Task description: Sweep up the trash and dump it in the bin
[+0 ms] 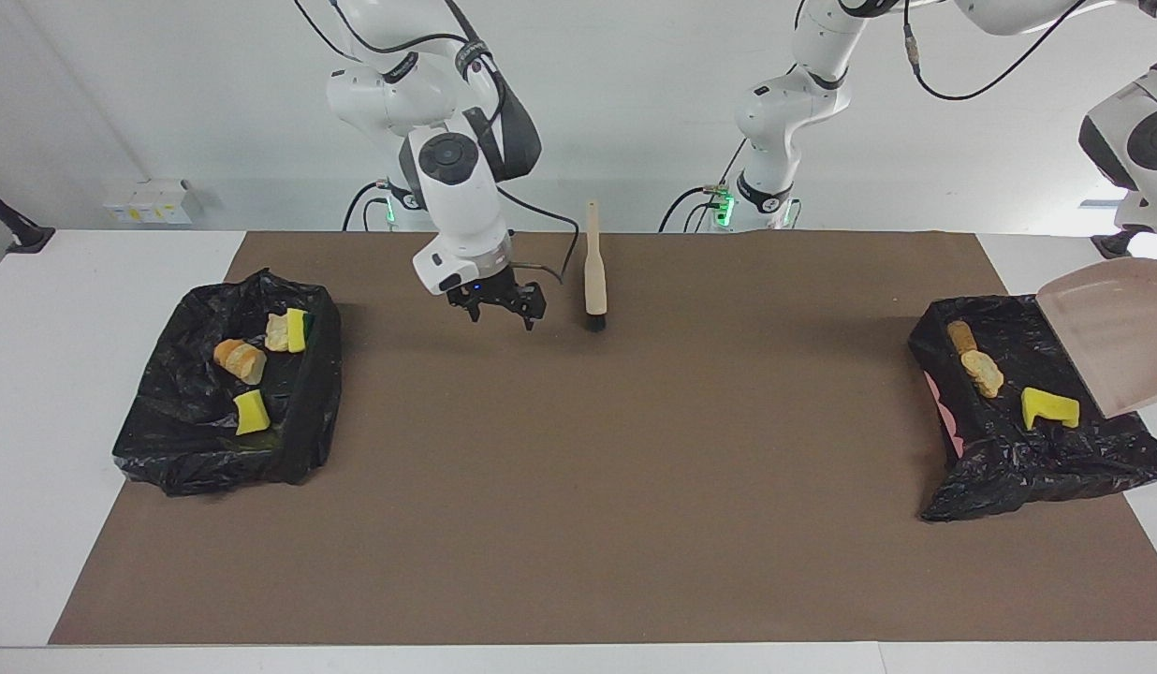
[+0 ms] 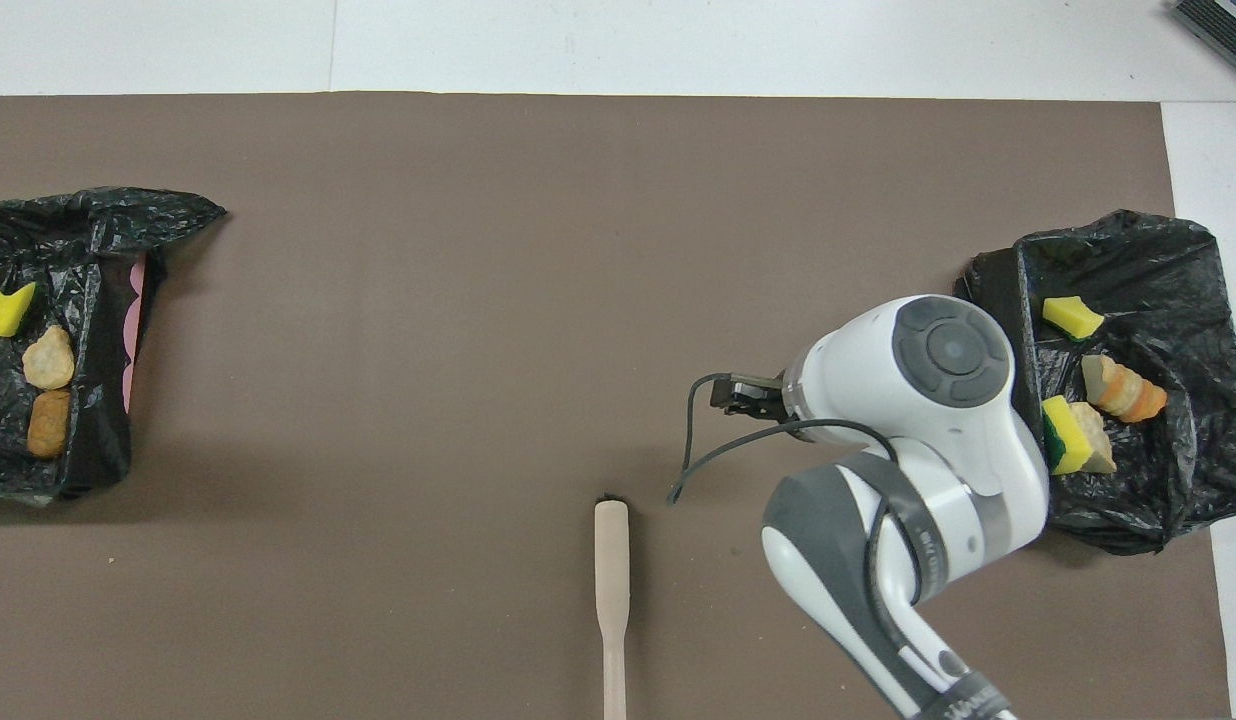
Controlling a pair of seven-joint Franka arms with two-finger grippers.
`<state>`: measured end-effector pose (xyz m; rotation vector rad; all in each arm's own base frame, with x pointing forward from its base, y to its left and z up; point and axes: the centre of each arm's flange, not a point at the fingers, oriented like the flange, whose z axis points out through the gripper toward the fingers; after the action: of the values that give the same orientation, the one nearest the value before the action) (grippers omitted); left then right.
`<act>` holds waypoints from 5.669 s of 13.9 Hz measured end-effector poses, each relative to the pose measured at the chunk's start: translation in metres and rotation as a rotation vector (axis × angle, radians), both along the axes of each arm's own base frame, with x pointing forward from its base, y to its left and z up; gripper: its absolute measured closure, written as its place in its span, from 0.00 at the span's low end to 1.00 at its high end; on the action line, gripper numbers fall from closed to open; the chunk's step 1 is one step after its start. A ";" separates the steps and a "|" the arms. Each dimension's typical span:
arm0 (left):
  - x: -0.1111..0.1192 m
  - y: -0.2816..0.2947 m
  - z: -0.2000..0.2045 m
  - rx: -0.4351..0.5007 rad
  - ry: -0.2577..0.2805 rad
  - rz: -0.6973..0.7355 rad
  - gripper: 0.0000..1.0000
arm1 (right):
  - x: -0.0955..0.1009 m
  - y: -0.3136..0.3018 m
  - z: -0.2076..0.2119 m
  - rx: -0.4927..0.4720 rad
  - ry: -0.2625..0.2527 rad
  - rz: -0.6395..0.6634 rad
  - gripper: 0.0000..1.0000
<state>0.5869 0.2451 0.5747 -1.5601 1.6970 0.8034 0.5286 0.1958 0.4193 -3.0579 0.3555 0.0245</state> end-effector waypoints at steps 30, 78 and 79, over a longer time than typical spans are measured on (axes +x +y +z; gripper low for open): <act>-0.094 -0.534 -0.137 -0.754 -0.518 1.201 0.69 | 0.020 -0.149 0.240 -0.089 -0.022 -0.081 0.00; 0.009 -0.218 -0.026 -0.816 -0.610 1.470 0.00 | 0.006 -0.181 0.250 -0.089 -0.006 0.009 0.00; 0.010 -0.226 -0.026 -0.821 -0.603 1.458 0.00 | 0.006 -0.181 0.250 -0.089 -0.006 0.009 0.00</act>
<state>0.5966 0.0192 0.5491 -3.1846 0.1584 0.0674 0.5343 0.0145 0.6697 -3.1468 0.3517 -0.0003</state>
